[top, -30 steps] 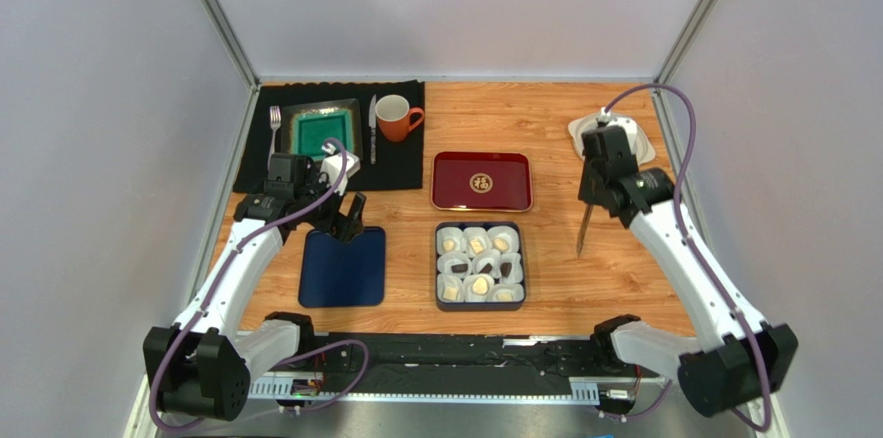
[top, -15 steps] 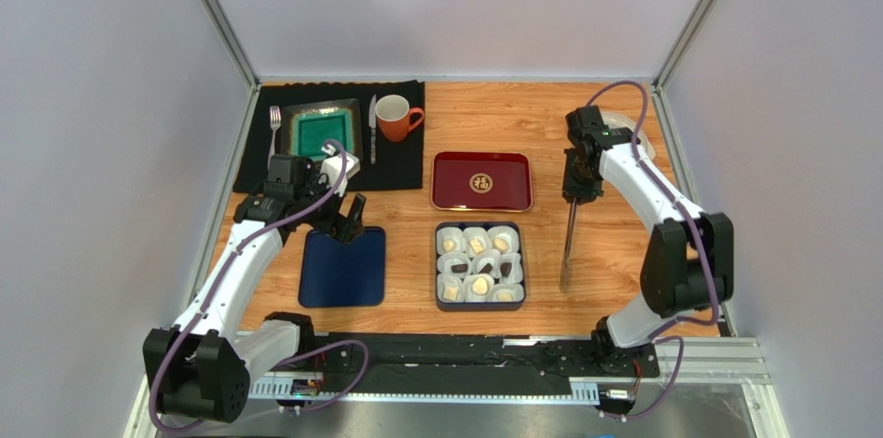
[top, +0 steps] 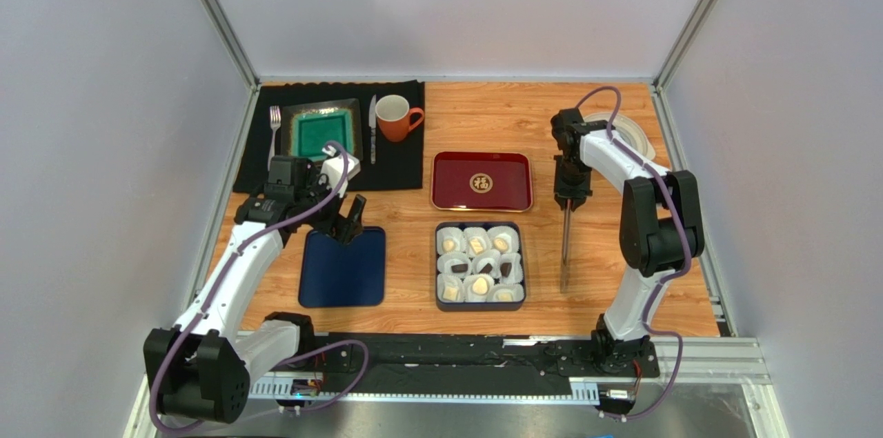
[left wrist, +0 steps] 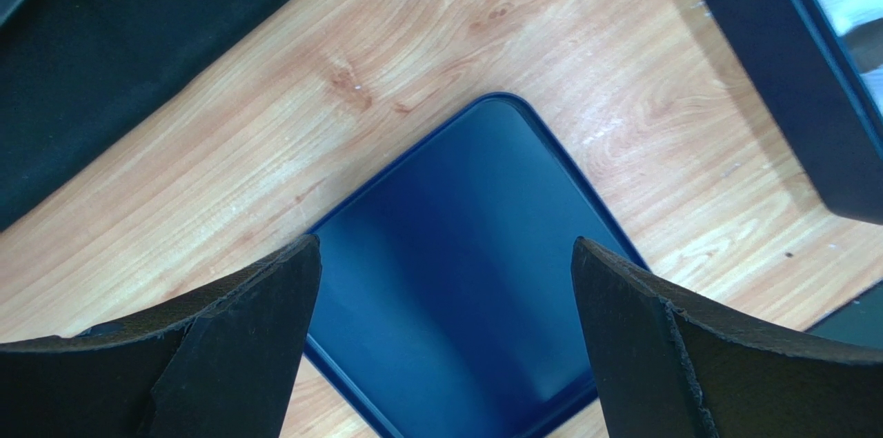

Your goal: Pack the chocolate

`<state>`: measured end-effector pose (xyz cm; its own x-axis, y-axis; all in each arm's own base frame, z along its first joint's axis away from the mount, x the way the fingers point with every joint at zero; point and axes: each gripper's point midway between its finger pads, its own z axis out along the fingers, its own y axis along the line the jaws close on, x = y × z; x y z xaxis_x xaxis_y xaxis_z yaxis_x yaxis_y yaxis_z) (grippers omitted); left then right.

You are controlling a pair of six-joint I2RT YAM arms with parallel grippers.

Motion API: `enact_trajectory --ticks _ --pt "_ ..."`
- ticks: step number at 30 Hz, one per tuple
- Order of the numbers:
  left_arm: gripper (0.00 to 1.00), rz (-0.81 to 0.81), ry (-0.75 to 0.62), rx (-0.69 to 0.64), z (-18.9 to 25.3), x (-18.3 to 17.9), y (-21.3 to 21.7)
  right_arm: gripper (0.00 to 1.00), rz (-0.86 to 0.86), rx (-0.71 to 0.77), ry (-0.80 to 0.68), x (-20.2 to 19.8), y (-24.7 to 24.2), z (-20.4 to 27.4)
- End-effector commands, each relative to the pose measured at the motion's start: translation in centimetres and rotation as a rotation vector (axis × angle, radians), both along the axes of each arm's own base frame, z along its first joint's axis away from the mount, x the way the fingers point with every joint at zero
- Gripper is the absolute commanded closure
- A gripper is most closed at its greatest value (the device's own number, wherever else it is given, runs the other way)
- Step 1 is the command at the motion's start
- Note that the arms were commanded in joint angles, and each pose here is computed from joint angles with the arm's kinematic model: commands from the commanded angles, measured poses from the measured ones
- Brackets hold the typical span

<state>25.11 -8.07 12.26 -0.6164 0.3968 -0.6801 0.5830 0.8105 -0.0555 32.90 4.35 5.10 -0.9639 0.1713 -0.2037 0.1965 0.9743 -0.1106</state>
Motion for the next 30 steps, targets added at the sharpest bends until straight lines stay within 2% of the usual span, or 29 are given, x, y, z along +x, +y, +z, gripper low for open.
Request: enact_trajectory --ticks 1,4,5,8,14,18,21,25,30 --pt "0.01 0.004 -0.024 0.082 -1.0 1.7 1.3 0.7 -0.002 -0.018 -0.037 1.6 -0.3 0.7" --pt "0.01 0.021 -0.013 0.136 -2.0 2.1 2.3 0.57 -0.001 -0.011 -0.039 1.6 -0.2 0.6" --pt "0.01 0.043 0.001 0.142 -2.5 2.0 2.7 0.47 -0.005 -0.008 -0.045 1.6 -0.2 0.7" --pt "0.01 0.103 0.031 0.073 -2.3 2.2 3.0 0.37 -0.007 -0.006 -0.073 2.0 -0.2 1.4" --pt "0.01 0.207 0.09 0.121 -3.5 2.3 5.3 0.25 -0.013 0.004 -0.108 2.3 -0.1 2.6" --pt "0.02 0.236 0.108 0.166 -4.4 1.4 6.8 0.26 -0.023 0.018 -0.159 2.6 0.1 3.9" --pt "0.05 0.28 0.134 0.187 -5.0 0.9 8.6 0.3 -0.028 0.038 -0.252 3.0 0.3 6.8" --pt "0.09 0.329 0.175 0.196 -5.7 0.3 10.3 0.41 -0.007 0.075 -0.398 3.3 1.4 11.4" --pt "0.14 0.355 0.208 0.214 -6.5 -0.6 11.1 0.48 0.036 0.104 -0.545 2.4 3.0 16.2"
